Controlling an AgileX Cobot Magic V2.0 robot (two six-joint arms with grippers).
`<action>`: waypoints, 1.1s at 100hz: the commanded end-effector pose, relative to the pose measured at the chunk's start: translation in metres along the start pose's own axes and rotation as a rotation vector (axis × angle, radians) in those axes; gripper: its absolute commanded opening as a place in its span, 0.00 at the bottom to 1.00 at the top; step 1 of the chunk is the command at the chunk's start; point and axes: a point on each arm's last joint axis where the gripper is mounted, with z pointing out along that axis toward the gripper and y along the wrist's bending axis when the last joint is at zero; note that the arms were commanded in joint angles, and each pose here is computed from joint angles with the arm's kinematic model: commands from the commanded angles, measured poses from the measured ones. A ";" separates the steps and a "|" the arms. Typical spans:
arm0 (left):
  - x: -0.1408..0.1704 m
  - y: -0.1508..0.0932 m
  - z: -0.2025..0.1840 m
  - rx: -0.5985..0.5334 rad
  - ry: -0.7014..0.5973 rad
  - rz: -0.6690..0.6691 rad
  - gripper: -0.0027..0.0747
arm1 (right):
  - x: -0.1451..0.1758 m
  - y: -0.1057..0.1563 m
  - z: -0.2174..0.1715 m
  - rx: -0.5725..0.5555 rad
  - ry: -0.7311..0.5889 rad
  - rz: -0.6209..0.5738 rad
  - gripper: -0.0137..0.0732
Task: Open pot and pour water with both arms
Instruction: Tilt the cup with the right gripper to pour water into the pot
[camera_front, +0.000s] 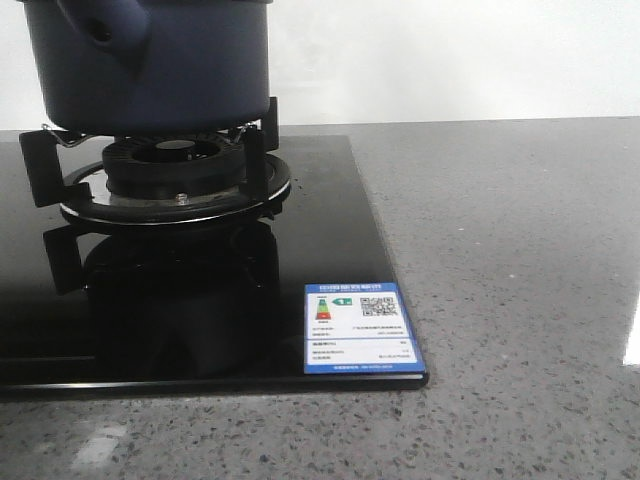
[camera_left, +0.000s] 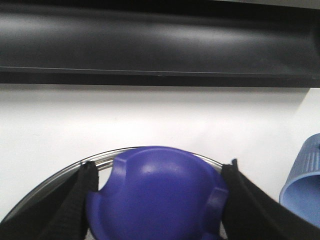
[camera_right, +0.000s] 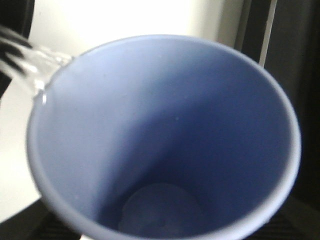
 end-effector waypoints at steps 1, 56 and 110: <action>-0.024 0.003 -0.007 -0.037 -0.141 -0.005 0.50 | 0.011 -0.035 -0.020 0.105 0.009 -0.015 0.55; -0.024 0.003 -0.007 -0.037 -0.141 -0.005 0.50 | 0.011 -0.033 -0.019 0.092 0.001 0.220 0.55; -0.024 0.003 -0.007 -0.038 -0.142 -0.005 0.50 | 0.072 -0.058 -0.060 0.210 0.178 1.253 0.55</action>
